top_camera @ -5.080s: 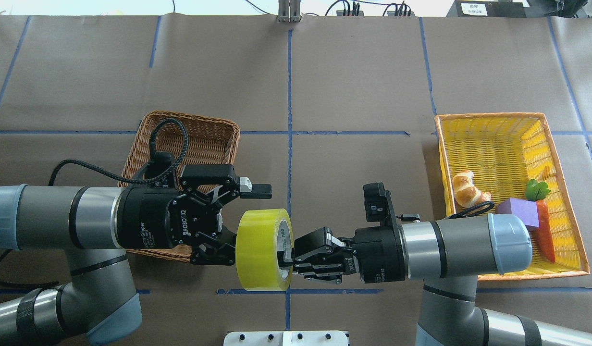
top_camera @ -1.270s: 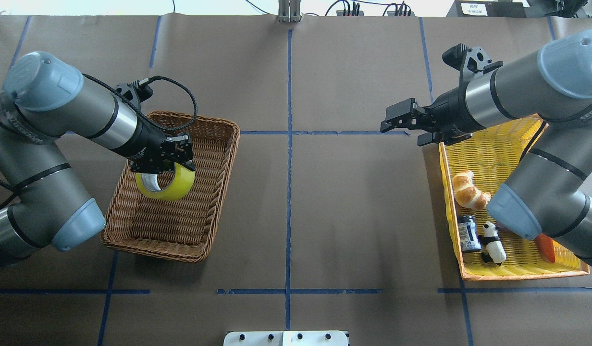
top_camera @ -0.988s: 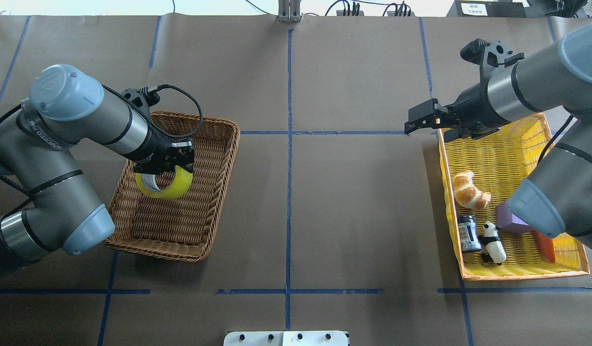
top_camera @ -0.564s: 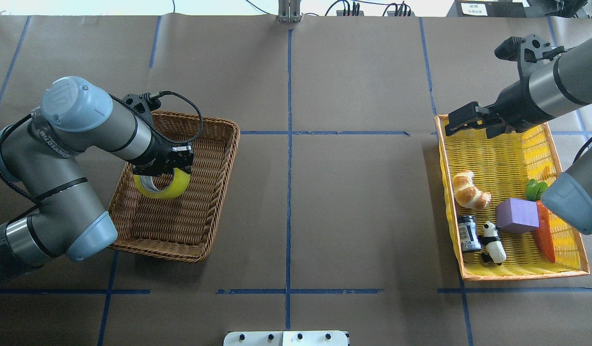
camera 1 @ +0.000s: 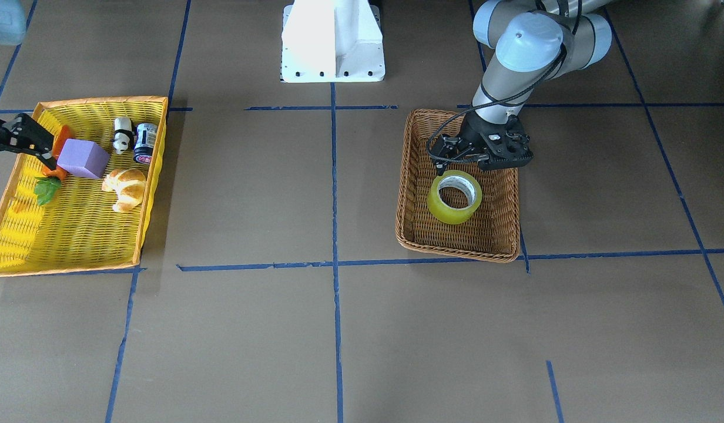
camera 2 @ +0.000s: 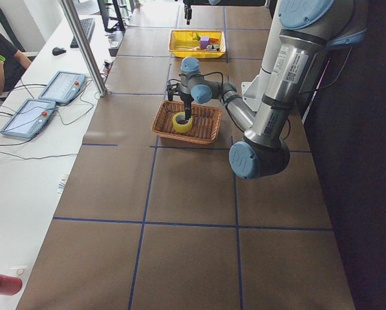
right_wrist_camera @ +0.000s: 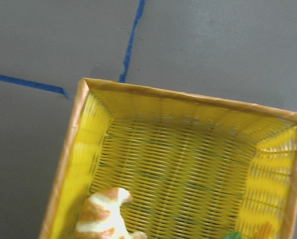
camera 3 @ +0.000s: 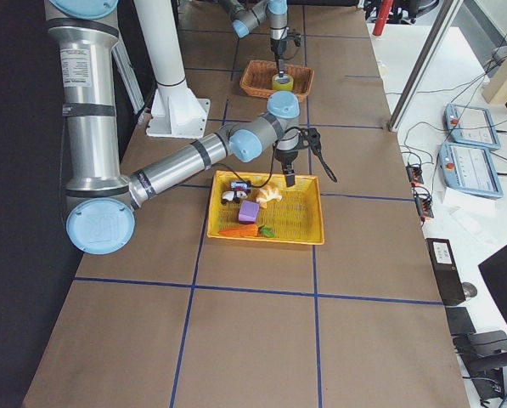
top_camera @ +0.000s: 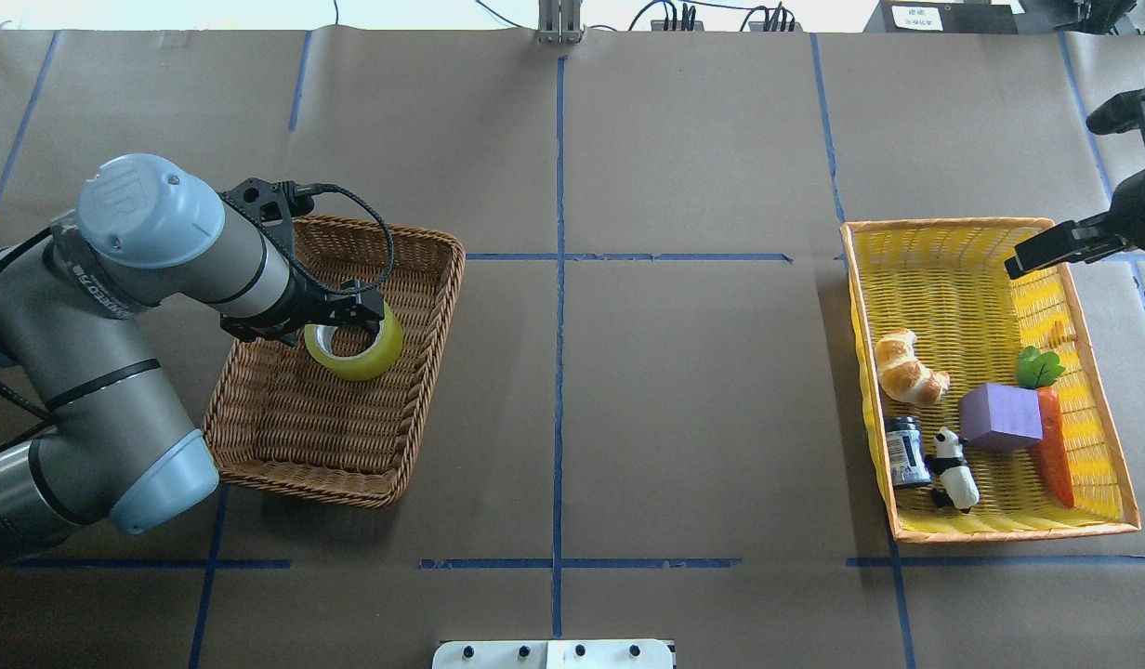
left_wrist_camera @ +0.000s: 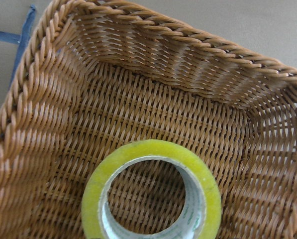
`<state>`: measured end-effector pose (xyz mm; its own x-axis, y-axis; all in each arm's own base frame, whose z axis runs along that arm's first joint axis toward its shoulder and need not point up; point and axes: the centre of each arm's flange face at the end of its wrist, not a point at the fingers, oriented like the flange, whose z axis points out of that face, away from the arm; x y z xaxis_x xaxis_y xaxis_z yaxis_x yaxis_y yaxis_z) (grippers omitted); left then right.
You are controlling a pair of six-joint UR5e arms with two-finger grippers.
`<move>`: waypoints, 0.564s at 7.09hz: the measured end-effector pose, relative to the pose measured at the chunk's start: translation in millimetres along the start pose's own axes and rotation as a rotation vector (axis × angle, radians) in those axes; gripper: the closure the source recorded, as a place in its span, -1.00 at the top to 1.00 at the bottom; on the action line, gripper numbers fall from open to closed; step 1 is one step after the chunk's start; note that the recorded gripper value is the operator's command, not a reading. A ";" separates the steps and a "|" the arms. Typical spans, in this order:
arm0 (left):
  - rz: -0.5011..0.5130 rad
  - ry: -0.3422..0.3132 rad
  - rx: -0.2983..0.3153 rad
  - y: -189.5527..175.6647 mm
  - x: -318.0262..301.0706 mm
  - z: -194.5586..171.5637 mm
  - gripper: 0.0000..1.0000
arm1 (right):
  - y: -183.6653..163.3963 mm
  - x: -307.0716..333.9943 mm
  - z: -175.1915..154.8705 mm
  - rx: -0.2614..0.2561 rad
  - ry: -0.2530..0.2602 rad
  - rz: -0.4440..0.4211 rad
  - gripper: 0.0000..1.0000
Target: Move tape to another basket
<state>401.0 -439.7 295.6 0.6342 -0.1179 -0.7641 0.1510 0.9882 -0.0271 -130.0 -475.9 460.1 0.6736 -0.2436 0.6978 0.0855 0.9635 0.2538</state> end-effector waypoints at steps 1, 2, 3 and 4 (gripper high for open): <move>0.046 -0.010 -0.013 3.0 -4.6 -18.8 1.00 | 4.6 46.2 1.4 -0.015 0.008 -0.033 1.00; 0.087 -0.009 -0.021 0.5 -18.5 -35.6 1.00 | 12.0 92.3 1.2 -0.028 0.001 -0.053 1.00; 0.115 -0.006 -0.030 -7.9 -39.6 -49.1 1.00 | 25.3 137.2 0.2 -0.037 -0.020 -0.044 1.00; 0.147 -0.008 -0.038 -20.3 -68.1 -59.4 1.00 | 46.4 175.3 -2.9 -0.037 -0.033 0.000 1.00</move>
<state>309.7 -445.9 309.9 0.6537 0.0273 -0.7562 0.0275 0.9978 0.0597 -5.9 -473.6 592.3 0.6492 -0.2469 0.7194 0.1136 0.9667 0.2293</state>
